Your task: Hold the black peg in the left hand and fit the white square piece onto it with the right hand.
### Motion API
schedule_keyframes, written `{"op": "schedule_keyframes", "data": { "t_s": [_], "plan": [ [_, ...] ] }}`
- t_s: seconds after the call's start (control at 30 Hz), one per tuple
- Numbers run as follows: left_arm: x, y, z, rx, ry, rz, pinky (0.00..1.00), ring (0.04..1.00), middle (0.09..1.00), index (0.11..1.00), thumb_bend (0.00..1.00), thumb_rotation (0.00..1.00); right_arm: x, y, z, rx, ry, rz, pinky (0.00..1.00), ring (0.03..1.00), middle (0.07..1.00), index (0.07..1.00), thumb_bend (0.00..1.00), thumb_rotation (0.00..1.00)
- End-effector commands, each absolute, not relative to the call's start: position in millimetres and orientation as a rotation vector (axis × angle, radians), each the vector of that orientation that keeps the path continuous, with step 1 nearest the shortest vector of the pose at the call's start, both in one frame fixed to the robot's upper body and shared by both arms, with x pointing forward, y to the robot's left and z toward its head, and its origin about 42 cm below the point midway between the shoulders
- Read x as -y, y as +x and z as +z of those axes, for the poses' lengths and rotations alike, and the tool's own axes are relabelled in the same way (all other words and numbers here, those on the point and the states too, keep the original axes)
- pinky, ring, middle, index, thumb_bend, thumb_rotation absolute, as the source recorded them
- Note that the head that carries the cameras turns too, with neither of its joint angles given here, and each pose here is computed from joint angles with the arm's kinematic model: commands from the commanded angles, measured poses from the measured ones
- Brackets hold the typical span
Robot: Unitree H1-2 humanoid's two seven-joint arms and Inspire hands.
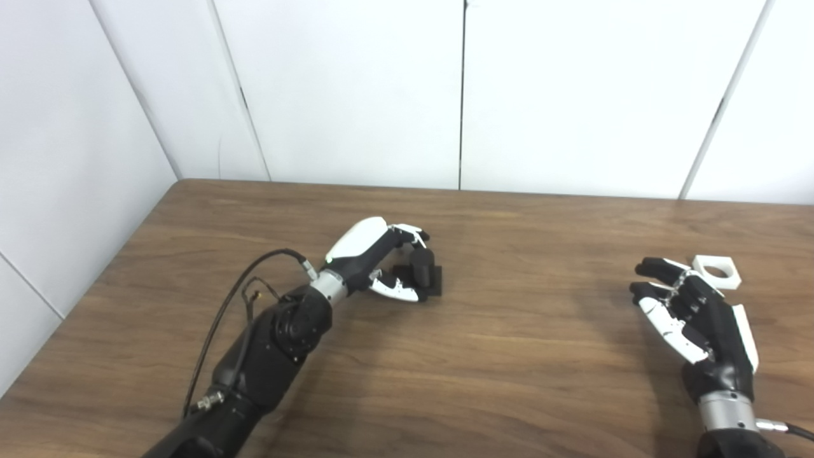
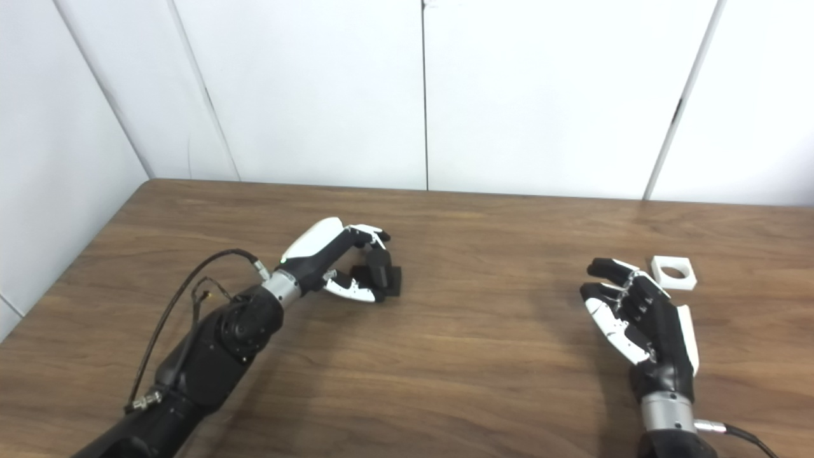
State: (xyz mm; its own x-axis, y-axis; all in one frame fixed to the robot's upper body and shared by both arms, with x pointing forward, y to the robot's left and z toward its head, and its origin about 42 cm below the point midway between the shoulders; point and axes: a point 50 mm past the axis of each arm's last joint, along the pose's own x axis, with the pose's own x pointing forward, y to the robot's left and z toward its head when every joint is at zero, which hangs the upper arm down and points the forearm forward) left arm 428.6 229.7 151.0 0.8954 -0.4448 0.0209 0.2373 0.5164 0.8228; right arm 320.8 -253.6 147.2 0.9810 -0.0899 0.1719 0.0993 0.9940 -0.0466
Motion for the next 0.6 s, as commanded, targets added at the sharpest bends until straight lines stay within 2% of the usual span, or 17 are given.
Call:
{"op": "schedule_keyframes", "data": {
  "t_s": [0.0, 0.2, 0.57],
  "plan": [
    [-215, 427, 157, 0.301, 0.925, -0.443, 0.76, 0.858, 0.825, 0.491, 0.52, 0.07, 249, 328, 170, 0.255, -0.057, -0.090, 0.59, 0.626, 0.692, 0.662, 0.45, 0.27],
    [-199, 421, 147, 0.311, 0.885, -0.464, 0.75, 0.852, 0.824, 0.490, 0.52, 0.07, 248, 328, 172, 0.258, -0.055, -0.090, 0.60, 0.642, 0.701, 0.663, 0.49, 0.33],
    [-167, 413, 130, 0.313, 0.820, -0.496, 0.77, 0.873, 0.829, 0.491, 0.52, 0.07, 251, 323, 179, 0.265, -0.040, -0.097, 0.63, 0.656, 0.713, 0.675, 0.45, 0.28]
  ]
}}
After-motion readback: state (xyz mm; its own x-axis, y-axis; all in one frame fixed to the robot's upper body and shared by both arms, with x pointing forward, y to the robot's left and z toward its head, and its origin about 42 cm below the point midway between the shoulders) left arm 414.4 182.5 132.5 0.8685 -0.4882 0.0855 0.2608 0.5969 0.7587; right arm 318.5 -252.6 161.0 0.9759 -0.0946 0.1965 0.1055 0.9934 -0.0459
